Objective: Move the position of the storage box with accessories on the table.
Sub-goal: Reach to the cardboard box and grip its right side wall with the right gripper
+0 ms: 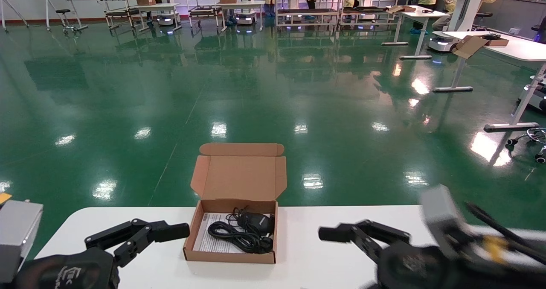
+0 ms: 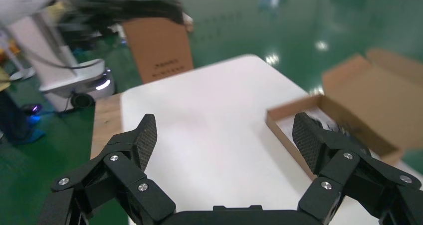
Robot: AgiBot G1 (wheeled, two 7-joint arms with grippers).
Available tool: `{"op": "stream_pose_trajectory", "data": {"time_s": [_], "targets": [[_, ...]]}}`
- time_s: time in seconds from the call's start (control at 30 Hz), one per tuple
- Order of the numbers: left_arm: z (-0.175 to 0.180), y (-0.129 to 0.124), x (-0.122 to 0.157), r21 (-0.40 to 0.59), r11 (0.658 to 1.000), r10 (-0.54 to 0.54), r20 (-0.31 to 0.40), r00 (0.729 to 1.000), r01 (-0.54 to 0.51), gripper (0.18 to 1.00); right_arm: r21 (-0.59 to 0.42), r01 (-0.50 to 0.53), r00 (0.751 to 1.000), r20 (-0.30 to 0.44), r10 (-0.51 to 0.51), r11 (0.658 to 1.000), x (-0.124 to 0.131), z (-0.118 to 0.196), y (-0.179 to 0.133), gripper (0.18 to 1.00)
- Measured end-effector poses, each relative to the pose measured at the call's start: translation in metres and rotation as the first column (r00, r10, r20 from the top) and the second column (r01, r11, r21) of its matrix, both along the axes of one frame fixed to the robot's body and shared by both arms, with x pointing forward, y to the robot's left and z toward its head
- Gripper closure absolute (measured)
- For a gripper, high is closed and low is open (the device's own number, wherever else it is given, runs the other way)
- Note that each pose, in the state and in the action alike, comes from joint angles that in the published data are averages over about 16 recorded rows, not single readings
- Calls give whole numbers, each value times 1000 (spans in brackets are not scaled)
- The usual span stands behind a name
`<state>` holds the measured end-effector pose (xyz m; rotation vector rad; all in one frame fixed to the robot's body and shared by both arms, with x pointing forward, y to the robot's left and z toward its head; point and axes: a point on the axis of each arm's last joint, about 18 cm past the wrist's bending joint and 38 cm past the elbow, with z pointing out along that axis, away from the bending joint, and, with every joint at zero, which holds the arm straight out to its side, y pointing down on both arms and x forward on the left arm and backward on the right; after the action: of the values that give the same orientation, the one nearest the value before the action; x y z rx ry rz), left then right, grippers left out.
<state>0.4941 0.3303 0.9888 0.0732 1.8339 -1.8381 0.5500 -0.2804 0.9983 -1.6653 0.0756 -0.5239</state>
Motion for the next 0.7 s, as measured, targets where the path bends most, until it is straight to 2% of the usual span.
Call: {"op": "stream_pose_trajectory", "data": {"time_s": [0.3, 0.5, 0.7], "targets": [[0, 0, 0, 0, 1000, 0, 0, 1000, 0, 184, 2, 136, 981, -139, -134, 991, 77, 15, 39, 179], [0, 0, 0, 0, 1000, 0, 0, 1000, 0, 184, -18, 210, 963, -170, -210, 978, 123, 16, 74, 179], [0, 0, 0, 0, 1000, 0, 0, 1000, 0, 184, -38, 285, 939, -188, -287, 958, 161, 3, 106, 179]]}}
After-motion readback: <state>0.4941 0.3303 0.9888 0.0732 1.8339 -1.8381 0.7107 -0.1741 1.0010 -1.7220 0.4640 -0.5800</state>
